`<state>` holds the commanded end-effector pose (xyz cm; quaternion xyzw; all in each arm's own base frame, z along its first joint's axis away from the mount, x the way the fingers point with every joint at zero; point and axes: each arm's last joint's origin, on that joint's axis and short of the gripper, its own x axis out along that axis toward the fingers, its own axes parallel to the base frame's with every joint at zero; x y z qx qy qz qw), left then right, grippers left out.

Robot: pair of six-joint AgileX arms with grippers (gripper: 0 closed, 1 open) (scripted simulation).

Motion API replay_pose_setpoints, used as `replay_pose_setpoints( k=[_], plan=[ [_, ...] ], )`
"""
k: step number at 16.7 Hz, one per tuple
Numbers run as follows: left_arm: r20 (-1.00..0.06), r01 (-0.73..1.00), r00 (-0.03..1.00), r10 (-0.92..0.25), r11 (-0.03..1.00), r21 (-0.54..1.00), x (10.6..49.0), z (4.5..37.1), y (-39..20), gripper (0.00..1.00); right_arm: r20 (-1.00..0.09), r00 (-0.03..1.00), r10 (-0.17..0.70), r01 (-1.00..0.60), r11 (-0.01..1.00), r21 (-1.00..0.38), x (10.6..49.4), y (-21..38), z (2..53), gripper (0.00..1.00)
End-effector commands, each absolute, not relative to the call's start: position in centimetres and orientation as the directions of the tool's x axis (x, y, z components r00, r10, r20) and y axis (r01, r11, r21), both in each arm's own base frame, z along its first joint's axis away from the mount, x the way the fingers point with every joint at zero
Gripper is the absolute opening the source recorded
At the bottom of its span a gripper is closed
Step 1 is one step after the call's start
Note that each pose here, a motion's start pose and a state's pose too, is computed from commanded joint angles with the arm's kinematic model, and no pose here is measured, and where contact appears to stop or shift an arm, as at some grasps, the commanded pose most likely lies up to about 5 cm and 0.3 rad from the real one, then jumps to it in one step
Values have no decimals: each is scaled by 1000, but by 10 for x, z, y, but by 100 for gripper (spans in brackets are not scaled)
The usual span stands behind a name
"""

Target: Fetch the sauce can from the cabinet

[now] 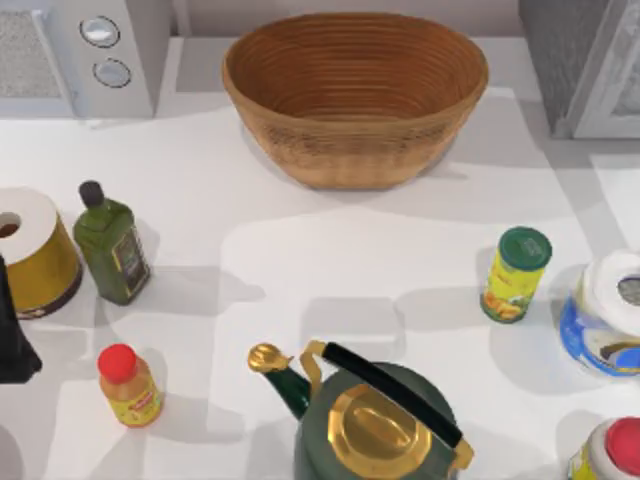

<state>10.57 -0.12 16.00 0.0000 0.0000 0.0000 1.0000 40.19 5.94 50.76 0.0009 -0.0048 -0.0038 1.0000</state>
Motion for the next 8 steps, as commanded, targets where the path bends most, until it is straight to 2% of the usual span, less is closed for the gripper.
replay_pose_setpoints(
  k=[4, 8],
  plan=[
    [0, 0, 1000, 0, 1000, 0, 106, 160, -1, 100, 7, 1000, -9, 9, 1000, 1, 376, 63, 521, 0],
    [0, 0, 1000, 0, 1000, 0, 106, 160, -1, 100, 9, 1000, -4, 4, 1000, 2, 305, 67, 549, 0]
  ],
)
